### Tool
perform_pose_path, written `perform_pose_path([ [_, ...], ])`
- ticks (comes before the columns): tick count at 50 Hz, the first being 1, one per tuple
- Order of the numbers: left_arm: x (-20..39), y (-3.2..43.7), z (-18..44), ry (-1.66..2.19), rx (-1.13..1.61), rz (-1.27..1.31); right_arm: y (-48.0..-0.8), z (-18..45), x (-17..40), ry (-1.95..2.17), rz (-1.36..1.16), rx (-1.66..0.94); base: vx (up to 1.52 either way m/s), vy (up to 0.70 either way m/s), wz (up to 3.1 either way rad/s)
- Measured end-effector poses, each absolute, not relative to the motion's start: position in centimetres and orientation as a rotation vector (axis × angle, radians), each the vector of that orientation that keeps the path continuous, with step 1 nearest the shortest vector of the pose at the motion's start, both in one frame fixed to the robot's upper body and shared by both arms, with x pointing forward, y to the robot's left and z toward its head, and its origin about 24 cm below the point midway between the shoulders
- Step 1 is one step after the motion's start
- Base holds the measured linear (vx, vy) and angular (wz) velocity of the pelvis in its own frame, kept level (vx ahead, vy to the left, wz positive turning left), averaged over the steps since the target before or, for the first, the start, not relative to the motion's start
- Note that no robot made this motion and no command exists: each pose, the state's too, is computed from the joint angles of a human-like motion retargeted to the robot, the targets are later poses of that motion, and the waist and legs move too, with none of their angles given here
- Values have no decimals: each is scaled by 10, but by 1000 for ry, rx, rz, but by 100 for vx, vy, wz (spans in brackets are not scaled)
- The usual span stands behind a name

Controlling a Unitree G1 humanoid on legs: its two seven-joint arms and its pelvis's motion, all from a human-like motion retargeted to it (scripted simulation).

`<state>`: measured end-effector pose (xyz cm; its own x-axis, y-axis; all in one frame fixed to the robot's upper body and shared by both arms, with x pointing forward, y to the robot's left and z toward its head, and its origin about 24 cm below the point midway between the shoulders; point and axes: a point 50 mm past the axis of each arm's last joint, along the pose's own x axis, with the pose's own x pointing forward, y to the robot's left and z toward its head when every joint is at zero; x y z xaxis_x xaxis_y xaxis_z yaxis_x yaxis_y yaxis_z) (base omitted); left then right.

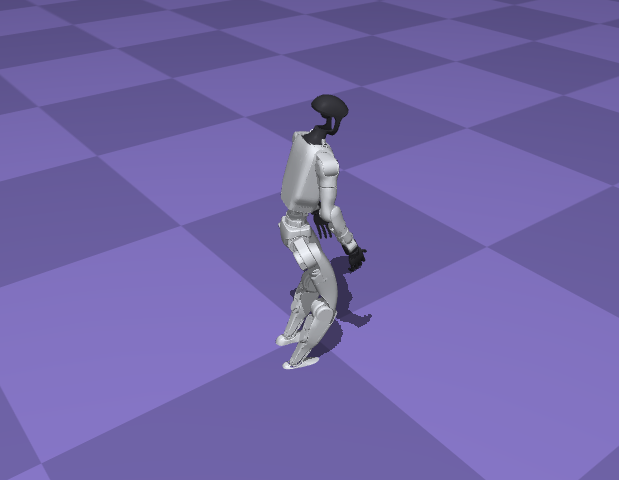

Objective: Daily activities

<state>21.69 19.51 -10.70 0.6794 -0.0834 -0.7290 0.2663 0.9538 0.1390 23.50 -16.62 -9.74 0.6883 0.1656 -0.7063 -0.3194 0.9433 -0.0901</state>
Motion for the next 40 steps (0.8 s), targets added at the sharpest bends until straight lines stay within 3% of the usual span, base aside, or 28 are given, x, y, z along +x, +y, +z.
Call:
perform_pose_path([
  [13,242,208,-86,679,230,-76,-195,-93,238,735,67,-165,1,1,13],
  [27,169,245,-126,922,156,109,-198,-92,234,695,69,-258,8,-1,6],
  [40,148,266,-133,1005,186,262,-221,-83,238,659,2,-361,32,6,27],
])
